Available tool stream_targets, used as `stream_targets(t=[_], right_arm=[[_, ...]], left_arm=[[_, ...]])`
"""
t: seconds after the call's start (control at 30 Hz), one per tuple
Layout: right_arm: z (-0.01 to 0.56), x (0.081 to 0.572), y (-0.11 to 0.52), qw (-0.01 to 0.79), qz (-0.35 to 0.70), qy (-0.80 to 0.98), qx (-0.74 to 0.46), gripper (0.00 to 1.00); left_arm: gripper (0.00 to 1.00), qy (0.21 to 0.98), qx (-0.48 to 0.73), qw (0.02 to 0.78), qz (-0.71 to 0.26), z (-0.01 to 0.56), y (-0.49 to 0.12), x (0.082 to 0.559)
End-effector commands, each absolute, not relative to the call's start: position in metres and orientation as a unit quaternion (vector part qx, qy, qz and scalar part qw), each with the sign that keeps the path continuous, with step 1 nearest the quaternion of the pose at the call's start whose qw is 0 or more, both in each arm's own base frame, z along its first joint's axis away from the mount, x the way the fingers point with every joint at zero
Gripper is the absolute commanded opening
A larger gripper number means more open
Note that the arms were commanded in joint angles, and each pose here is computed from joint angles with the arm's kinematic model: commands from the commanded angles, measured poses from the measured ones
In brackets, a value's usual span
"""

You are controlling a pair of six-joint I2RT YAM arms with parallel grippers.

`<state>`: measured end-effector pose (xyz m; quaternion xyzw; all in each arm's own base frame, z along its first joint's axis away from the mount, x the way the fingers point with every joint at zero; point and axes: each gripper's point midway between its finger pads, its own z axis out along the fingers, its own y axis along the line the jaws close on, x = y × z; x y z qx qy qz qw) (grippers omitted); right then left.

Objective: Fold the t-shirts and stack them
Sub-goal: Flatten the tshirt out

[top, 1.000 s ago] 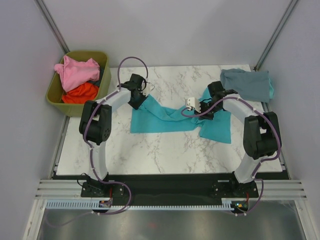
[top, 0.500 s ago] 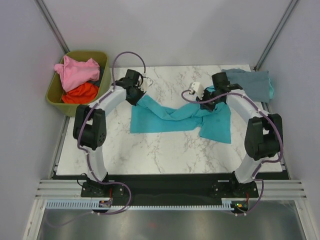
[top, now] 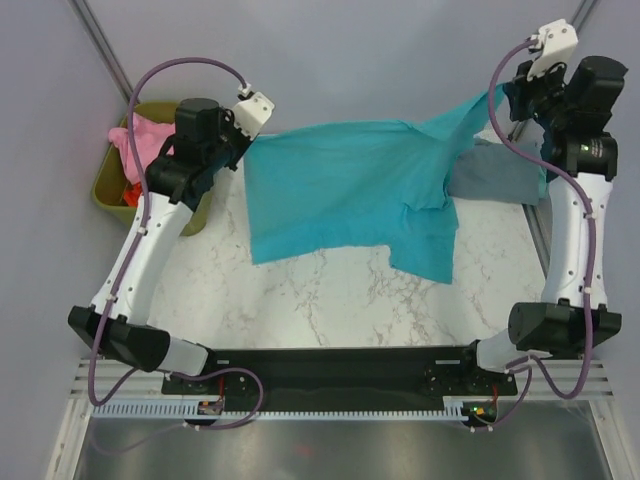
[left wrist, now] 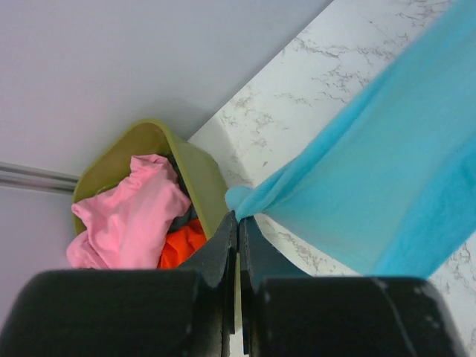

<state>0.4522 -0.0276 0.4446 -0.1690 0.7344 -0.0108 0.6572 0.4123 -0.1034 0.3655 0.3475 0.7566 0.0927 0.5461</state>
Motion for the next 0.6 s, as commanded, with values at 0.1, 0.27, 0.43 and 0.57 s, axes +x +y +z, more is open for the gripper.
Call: stream_targets(t=[0.1,0.27,0.43,0.57], right_arm=[[0.529,0.373,-0.014,0.725,0.031,0.678,-0.12,0.0],[0.58,0.289,-0.001,0.777,-0.004,0.617,-0.122,0.0],[0.603,0.226,0.003,0.812,-0.025,0.577,-0.087,0.0],[0.628,0.18,0.008,0.841,-0.03,0.536,-0.065,0.0]], left_arm=[[0.02,0.711,0.332,0.606,0.131,0.447,-0.078,0.368],[0.02,0.655,0.306,0.678,0.133,0.52,-0.067,0.322],[0.02,0.612,0.282,0.726,0.137,0.571,-0.051,0.272],[0.02,0.596,0.276,0.743,0.13,0.581,-0.046,0.246]])
